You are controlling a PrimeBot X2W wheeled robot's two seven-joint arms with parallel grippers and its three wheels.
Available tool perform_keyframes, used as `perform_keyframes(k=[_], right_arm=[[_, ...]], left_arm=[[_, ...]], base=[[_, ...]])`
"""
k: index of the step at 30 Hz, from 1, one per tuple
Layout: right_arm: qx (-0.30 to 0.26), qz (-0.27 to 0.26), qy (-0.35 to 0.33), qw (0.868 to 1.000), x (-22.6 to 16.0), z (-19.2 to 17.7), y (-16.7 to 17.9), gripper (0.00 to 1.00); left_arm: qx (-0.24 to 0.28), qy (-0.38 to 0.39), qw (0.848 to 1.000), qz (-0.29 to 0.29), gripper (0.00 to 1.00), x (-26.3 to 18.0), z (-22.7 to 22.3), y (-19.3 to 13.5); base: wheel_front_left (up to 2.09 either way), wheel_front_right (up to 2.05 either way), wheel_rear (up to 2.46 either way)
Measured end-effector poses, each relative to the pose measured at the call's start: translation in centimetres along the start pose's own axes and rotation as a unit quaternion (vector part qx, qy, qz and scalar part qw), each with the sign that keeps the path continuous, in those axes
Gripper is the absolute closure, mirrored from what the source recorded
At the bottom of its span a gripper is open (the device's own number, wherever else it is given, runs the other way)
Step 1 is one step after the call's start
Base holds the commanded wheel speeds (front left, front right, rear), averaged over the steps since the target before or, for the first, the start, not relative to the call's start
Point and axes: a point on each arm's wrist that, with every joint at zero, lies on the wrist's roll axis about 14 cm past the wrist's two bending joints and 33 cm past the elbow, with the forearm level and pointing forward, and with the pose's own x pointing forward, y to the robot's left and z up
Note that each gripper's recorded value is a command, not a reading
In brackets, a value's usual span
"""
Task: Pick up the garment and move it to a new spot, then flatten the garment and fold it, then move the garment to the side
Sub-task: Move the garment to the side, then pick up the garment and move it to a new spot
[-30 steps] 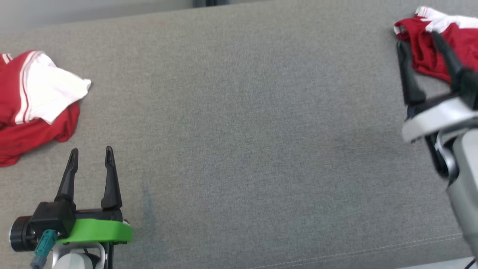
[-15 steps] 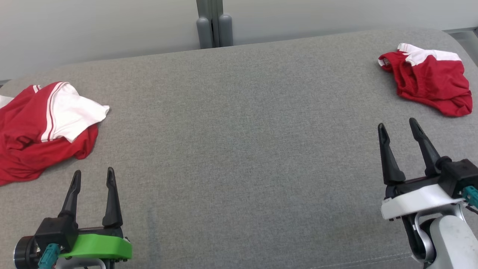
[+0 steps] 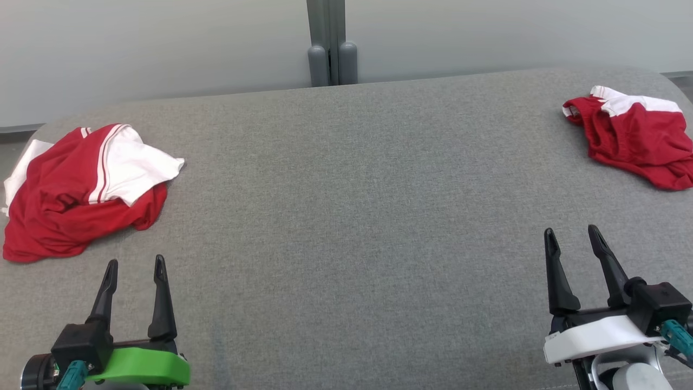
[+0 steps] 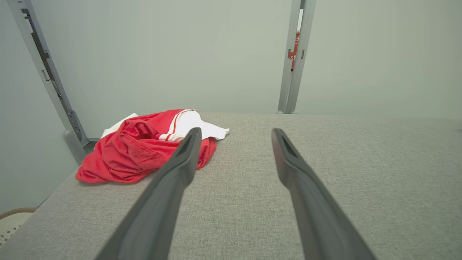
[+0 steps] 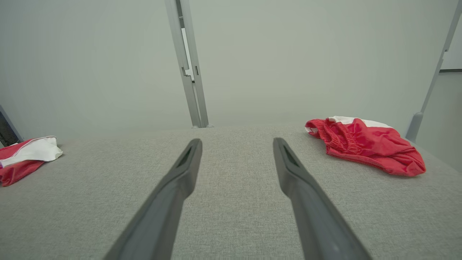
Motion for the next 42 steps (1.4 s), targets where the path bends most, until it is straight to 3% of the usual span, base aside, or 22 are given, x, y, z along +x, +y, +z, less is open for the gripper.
perform_keyframes(k=[42], right_arm=[[0.01,0.01,0.011,1.0,-0.4,-0.8,1.6,0.0]], left_arm=[[0.004,-0.006,1.0,0.018,0.0,-1.5,0.6,1.3]], base=[[0.0,0.0,0.0]])
